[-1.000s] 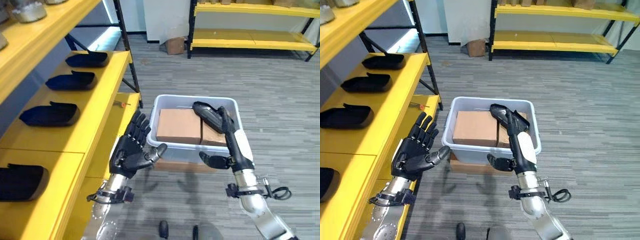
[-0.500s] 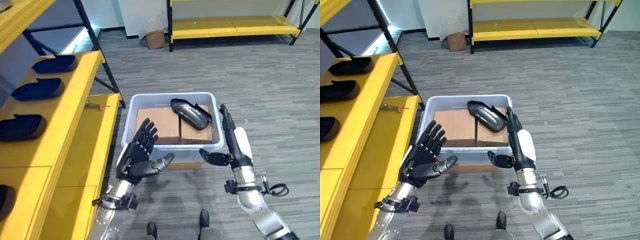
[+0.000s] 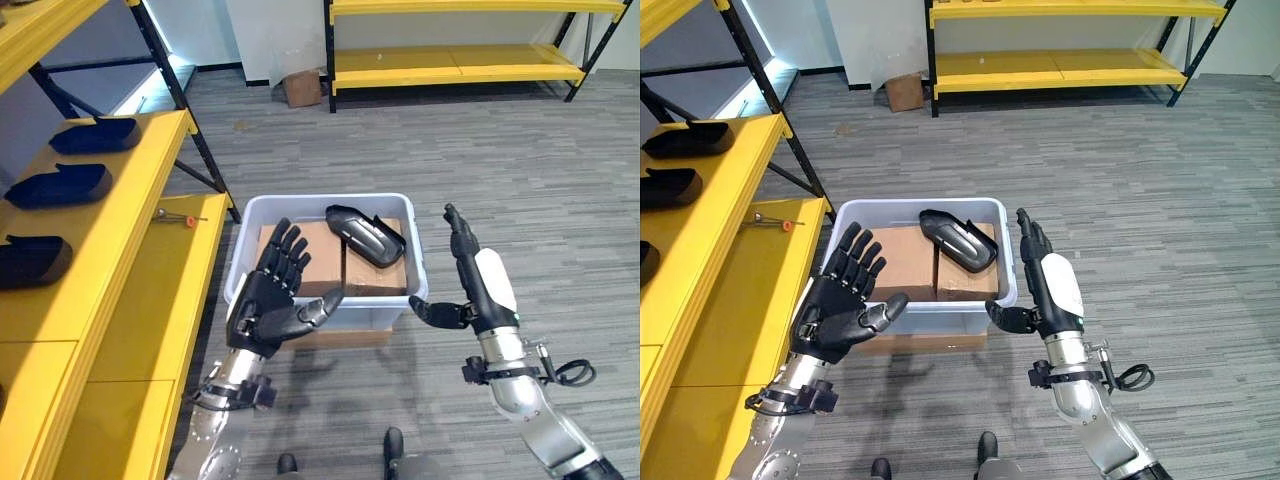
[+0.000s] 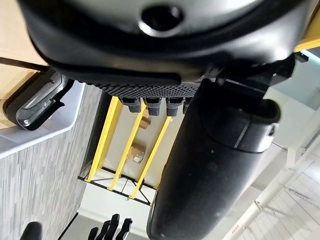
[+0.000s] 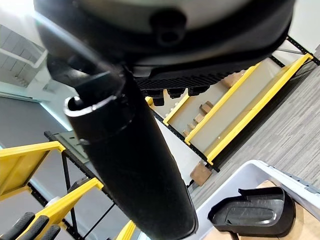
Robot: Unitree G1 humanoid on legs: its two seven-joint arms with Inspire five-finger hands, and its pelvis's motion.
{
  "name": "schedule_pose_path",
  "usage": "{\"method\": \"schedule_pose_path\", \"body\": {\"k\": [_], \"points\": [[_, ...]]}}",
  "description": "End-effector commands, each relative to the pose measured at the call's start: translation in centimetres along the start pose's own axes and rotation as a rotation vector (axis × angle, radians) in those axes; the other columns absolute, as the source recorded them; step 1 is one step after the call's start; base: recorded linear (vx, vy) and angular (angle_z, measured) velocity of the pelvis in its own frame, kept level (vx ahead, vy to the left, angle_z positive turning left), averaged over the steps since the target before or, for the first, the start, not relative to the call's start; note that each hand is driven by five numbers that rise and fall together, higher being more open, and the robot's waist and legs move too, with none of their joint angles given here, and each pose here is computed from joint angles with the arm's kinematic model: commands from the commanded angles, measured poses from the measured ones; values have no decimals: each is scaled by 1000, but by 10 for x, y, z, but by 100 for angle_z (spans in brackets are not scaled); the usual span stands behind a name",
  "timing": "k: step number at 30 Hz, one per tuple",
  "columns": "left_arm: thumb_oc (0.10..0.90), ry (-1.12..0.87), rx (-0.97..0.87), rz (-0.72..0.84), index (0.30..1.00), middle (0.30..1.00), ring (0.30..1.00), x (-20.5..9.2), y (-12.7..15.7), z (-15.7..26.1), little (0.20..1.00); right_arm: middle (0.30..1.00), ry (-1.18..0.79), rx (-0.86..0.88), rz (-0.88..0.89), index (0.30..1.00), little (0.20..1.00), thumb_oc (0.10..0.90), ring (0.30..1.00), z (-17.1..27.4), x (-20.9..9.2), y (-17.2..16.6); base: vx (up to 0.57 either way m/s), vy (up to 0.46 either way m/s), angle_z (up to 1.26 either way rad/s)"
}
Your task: Move parts from the plastic box to the shelf.
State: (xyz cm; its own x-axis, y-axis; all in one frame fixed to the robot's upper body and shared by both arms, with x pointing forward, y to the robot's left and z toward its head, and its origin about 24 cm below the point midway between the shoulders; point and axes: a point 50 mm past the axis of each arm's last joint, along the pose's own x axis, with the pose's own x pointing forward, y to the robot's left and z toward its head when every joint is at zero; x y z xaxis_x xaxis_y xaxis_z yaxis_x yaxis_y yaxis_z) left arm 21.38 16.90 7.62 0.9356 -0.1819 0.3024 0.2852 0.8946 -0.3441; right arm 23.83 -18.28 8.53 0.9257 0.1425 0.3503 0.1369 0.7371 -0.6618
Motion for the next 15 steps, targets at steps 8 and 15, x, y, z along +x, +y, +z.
{"method": "schedule_pose_path", "body": {"k": [8,15], "points": [[900,-165,-72,-133,1000,1000,1000,9,-25,25,1000,1000,-238,7,-4,1000,1000,900,1000,29,5,-15,182,-2,4],[900,-153,-85,-259,1000,1000,1000,6,-27,26,1000,1000,-261,-18,35,1000,1000,900,1000,28,-4,-15,199,147,-10]]}}
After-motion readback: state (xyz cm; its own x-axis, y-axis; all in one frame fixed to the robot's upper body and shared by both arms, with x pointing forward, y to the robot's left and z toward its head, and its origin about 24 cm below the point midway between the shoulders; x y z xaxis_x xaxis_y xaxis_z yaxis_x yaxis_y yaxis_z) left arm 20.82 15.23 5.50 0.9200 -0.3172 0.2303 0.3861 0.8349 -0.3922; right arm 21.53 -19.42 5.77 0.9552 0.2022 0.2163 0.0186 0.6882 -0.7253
